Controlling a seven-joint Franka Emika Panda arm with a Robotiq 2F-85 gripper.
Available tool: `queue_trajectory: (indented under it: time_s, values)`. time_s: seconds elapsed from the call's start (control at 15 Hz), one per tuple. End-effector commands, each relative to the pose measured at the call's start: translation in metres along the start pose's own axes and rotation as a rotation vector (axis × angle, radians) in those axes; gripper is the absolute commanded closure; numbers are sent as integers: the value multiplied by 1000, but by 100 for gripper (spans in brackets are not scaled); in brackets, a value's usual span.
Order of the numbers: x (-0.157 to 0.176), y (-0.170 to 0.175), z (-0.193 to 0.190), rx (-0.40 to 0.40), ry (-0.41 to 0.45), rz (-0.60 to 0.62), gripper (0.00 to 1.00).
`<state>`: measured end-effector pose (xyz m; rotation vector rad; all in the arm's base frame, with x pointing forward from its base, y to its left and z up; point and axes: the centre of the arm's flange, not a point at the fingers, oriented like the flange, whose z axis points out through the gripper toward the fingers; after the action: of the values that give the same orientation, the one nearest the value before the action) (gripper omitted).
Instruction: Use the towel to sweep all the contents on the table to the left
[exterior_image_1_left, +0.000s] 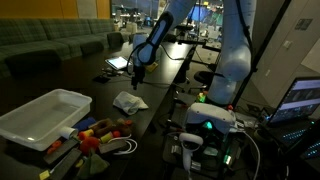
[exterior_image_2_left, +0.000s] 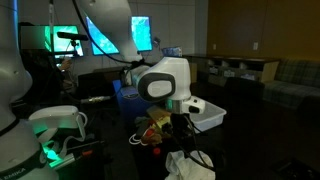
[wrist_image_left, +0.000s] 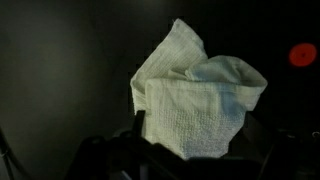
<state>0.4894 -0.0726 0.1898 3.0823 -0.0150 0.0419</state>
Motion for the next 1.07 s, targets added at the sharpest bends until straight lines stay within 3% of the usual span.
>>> queue_trajectory:
  time_s: [0.0, 0.2, 1.0]
  values:
    - [27, -2, 39, -38, 74, 20, 0]
    - [37, 1, 62, -46, 96, 29, 0]
    - [76, 10, 133, -6, 45, 33, 0]
